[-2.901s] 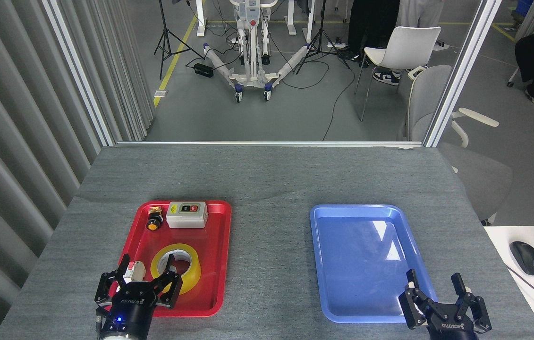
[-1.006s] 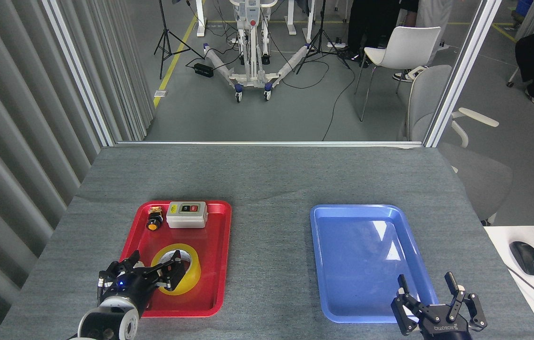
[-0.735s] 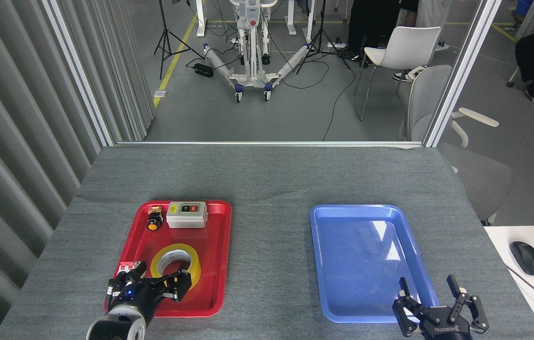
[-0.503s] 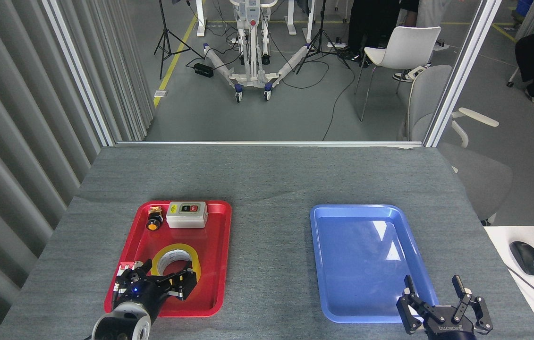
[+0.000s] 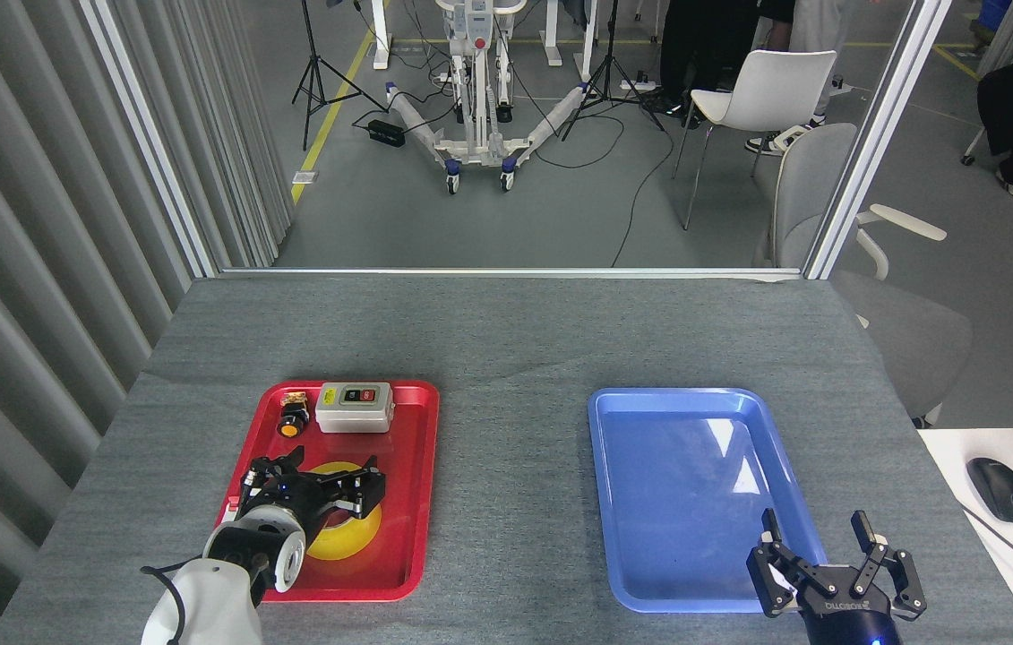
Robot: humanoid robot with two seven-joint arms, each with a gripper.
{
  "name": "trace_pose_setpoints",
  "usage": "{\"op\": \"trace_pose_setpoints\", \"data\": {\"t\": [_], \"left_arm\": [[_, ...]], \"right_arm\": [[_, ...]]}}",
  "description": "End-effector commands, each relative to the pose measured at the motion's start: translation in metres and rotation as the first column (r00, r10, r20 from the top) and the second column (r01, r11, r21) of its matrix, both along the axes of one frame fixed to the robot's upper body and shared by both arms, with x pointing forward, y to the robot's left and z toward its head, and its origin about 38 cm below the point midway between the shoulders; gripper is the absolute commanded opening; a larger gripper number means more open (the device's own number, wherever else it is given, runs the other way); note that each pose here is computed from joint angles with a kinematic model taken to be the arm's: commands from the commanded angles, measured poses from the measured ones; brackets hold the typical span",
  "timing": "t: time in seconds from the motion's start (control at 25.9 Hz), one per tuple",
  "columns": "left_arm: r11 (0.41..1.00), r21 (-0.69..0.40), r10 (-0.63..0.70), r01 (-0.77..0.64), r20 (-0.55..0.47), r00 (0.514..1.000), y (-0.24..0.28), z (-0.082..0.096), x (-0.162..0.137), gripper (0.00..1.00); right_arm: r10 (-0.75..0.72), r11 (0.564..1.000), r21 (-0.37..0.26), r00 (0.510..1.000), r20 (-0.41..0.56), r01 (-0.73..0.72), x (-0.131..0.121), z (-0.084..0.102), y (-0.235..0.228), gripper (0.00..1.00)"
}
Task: Place and move tape with both arms
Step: 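Grasp the yellow tape roll's rim with the left gripper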
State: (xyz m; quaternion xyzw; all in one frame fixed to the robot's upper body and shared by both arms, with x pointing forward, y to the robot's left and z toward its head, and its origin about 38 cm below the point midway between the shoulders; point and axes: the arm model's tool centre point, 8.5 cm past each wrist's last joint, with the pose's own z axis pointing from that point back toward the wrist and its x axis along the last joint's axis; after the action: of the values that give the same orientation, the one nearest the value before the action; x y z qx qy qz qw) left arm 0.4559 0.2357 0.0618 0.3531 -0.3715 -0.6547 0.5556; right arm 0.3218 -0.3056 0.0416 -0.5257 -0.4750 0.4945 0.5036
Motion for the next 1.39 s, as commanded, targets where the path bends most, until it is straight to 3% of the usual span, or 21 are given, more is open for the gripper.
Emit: {"op": "trace_pose_setpoints", "data": {"t": [0.0, 0.39, 0.58, 0.73, 1.35], "left_arm": [[0.999, 0.037, 0.018, -0.016, -0.054, 0.998, 0.015, 0.009, 0.012, 0.99], [0.987, 0.161, 0.048, -0.012, -0.222, 0.974, 0.043, 0.02, 0.038, 0.99], [0.991, 0.129, 0.068, -0.015, -0.421, 0.904, 0.05, 0.031, 0.048, 0.99], [0.994, 0.106, 0.088, -0.039, -0.503, 0.86, 0.054, 0.03, 0.047, 0.99], [0.982, 0.024, -0.141, 0.189, -0.578, 0.803, 0.042, 0.01, 0.038, 0.99]], "right_arm": [[-0.008, 1.0, 0.01, 1.0, 0.016, 0.008, 0.007, 0.005, 0.002, 1.0], [-0.011, 0.999, 0.048, 1.0, 0.023, 0.01, 0.008, 0.005, 0.014, 1.0], [-0.009, 0.999, 0.046, 1.0, 0.016, 0.008, 0.006, 0.002, 0.013, 1.0], [-0.012, 0.999, 0.047, 1.0, 0.013, 0.011, 0.006, 0.001, 0.014, 1.0], [-0.012, 0.999, 0.045, 1.0, 0.016, 0.011, 0.006, 0.002, 0.013, 1.0]]}}
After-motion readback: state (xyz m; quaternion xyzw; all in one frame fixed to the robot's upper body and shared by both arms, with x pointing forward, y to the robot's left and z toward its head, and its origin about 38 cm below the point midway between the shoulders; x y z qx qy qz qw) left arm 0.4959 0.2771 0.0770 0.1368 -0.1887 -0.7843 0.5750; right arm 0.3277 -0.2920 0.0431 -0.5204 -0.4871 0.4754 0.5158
